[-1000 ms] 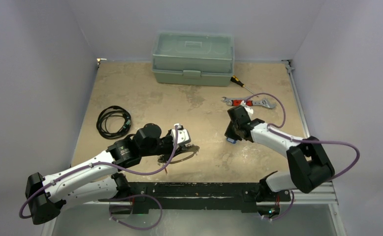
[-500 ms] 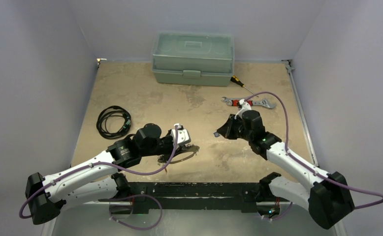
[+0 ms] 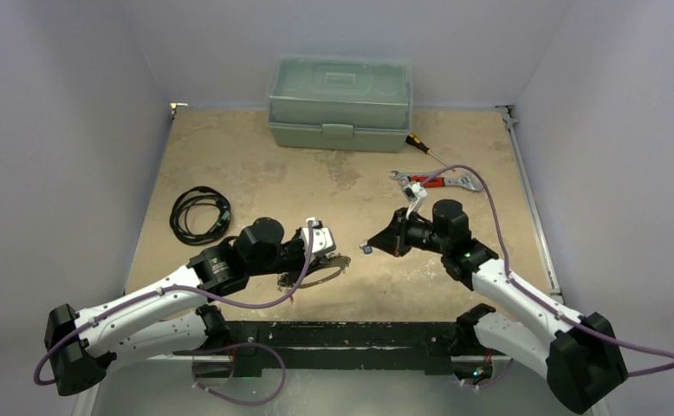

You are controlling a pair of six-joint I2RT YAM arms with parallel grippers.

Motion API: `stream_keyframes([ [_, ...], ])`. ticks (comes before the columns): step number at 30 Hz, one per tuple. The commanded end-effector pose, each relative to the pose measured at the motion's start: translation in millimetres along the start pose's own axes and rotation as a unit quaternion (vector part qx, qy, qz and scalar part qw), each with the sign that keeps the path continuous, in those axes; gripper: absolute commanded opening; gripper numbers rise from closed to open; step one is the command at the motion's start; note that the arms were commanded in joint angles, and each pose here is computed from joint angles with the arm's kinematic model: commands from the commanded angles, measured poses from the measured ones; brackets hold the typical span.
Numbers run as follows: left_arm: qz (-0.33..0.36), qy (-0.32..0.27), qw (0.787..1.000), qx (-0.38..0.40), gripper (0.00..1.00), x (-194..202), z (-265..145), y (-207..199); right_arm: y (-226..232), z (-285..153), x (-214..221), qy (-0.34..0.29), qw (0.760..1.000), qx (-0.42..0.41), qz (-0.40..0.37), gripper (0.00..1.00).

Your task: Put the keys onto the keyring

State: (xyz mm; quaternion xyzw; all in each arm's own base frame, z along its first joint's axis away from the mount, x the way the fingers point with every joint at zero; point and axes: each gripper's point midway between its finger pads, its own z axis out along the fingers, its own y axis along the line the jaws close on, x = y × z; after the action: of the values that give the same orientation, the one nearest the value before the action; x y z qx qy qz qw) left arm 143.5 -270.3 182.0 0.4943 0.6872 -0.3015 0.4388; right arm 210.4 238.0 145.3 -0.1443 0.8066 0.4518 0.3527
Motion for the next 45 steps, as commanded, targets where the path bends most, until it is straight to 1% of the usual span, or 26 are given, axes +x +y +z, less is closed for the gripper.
stream_keyframes([
  [1,0.006,-0.019,1.0,-0.012,0.0,-11.9,-1.2,5.4,35.4,-15.9,-24.9,-0.046,0.995,-0.059,-0.067,0.0],
  [6,0.011,-0.026,1.0,-0.011,0.0,-14.9,-3.6,4.8,55.9,-32.4,-38.9,-0.065,0.992,-0.072,-0.086,0.0],
  [11,0.014,-0.028,1.0,-0.005,0.0,-15.5,-3.9,3.0,81.0,-45.0,-49.4,-0.065,0.988,-0.091,-0.109,0.0],
  [17,0.014,-0.03,0.999,0.001,0.0,-16.6,-4.1,0.8,104.9,-50.3,-47.5,-0.042,0.985,-0.101,-0.136,0.0],
  [21,0.014,-0.032,0.999,0.004,0.0,-17.9,-4.5,-0.2,121.4,-52.5,-43.7,-0.031,0.98,-0.128,-0.148,0.0],
  [28,0.017,-0.045,0.999,0.017,0.0,-24.2,-7.2,-4.8,148.7,-49.0,-29.1,-0.015,0.969,-0.181,-0.17,0.0],
  [45,0.014,-0.046,0.998,0.032,0.0,-25.0,-5.9,-8.9,177.6,-27.2,-17.8,-0.002,0.96,-0.214,-0.18,0.0],
])
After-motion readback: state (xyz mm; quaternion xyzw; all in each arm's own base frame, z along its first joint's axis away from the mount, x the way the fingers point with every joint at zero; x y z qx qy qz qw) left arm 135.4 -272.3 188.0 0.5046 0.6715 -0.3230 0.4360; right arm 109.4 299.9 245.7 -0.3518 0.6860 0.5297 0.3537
